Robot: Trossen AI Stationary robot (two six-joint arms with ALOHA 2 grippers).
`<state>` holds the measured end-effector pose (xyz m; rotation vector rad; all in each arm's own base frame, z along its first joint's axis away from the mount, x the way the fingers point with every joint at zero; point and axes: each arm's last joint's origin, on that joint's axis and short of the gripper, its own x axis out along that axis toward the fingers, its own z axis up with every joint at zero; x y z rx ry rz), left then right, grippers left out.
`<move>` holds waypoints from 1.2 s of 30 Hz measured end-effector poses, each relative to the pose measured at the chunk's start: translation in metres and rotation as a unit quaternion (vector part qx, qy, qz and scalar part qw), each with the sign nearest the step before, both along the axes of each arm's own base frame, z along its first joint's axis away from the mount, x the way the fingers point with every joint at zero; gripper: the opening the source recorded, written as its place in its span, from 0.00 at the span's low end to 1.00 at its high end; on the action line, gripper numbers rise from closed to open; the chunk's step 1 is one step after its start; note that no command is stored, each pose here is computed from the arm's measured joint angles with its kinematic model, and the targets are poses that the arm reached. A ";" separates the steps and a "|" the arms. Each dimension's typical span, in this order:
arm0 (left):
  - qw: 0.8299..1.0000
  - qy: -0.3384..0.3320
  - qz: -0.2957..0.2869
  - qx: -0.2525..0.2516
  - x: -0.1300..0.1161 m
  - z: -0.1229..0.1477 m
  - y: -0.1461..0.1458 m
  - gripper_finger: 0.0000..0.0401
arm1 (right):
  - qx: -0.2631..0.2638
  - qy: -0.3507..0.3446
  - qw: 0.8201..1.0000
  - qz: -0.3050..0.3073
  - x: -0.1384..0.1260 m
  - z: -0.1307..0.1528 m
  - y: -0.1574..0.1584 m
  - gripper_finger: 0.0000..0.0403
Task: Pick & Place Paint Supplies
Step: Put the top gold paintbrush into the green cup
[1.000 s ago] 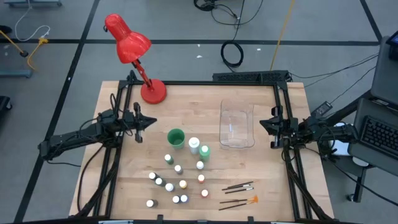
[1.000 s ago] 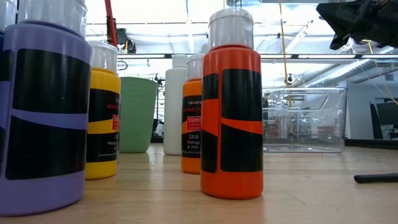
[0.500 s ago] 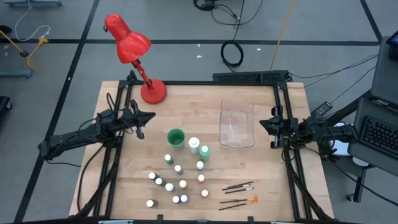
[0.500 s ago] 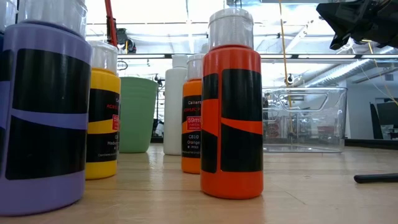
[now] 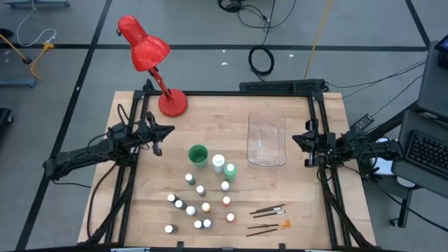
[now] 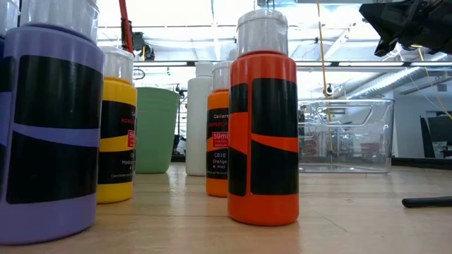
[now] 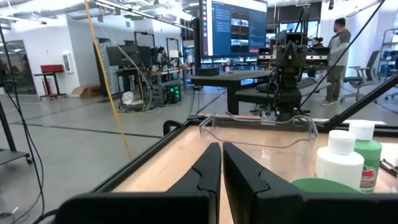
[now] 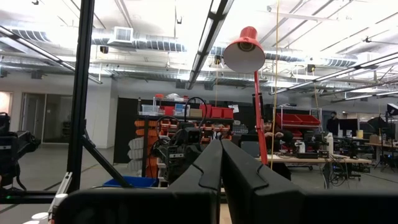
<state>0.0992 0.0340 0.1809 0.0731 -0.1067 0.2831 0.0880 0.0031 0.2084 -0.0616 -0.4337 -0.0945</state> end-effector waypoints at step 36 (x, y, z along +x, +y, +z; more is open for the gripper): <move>1.000 -0.014 0.000 0.002 0.000 0.003 0.000 0.05 | -0.013 0.001 1.000 -0.006 0.000 0.000 0.000 0.01</move>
